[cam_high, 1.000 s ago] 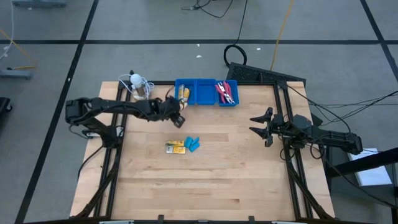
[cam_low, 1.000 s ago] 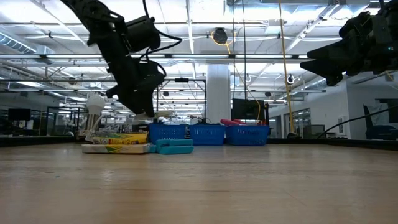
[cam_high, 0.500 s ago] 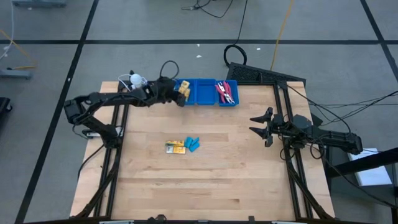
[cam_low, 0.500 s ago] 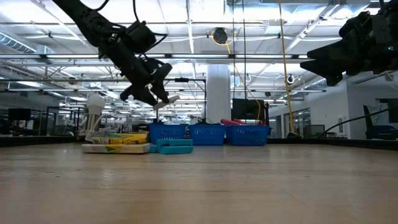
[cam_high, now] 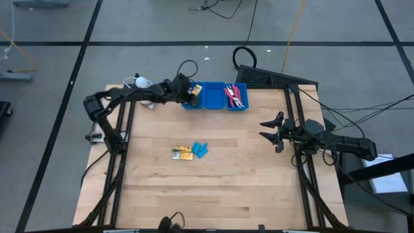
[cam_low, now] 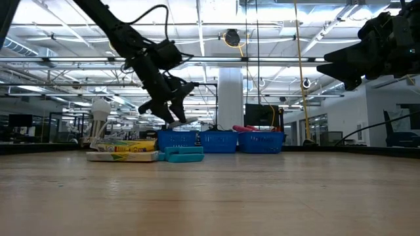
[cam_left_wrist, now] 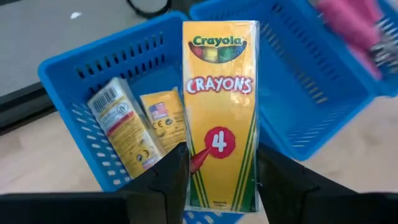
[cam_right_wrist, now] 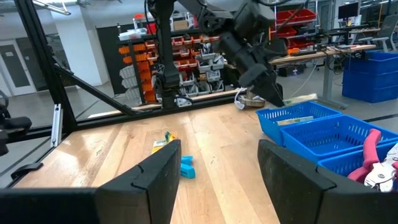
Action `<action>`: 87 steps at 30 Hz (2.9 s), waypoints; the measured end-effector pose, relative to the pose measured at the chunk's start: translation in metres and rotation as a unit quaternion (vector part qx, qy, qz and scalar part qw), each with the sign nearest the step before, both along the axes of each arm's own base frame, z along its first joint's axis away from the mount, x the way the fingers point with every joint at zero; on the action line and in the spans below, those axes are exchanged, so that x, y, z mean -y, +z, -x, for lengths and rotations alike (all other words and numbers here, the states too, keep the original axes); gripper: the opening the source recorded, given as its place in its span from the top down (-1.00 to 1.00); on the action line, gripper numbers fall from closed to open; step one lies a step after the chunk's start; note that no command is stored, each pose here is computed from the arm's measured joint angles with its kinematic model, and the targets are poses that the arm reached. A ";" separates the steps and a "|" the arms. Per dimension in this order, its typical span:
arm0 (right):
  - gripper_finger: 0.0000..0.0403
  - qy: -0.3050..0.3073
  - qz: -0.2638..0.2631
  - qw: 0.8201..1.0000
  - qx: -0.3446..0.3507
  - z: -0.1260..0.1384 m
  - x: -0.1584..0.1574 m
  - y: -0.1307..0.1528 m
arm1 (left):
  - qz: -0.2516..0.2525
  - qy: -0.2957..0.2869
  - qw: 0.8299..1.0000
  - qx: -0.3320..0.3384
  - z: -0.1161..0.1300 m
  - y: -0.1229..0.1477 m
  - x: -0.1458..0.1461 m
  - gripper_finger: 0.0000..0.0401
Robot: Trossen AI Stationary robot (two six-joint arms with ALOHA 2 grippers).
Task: Pick & Place School Supplies
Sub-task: Put the crayon box into the left blue bin
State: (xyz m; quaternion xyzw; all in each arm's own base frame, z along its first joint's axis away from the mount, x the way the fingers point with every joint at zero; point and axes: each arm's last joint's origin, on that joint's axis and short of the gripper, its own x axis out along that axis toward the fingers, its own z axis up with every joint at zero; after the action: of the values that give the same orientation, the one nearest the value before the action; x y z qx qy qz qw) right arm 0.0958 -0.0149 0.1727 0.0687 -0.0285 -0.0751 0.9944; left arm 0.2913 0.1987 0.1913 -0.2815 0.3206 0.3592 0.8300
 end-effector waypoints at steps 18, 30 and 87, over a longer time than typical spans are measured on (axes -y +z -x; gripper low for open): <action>-0.03 0.000 0.000 1.000 0.000 0.000 0.000 0.000 | -0.005 0.040 0.997 -0.066 -0.005 -0.005 -0.007 0.19; -0.03 0.000 0.000 1.000 0.000 0.000 0.000 0.000 | -0.002 0.040 0.997 -0.066 -0.007 -0.006 -0.005 0.19; -0.02 0.000 0.000 1.000 0.000 0.000 0.000 0.000 | -0.034 -0.237 0.948 -0.208 -0.056 0.015 0.110 -0.29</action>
State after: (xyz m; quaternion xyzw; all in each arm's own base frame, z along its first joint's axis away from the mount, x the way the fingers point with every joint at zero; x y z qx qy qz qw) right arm 0.0958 -0.0149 0.1727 0.0687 -0.0284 -0.0751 0.9944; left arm 0.3468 0.0889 0.2059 -0.0881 0.5310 0.2133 0.8153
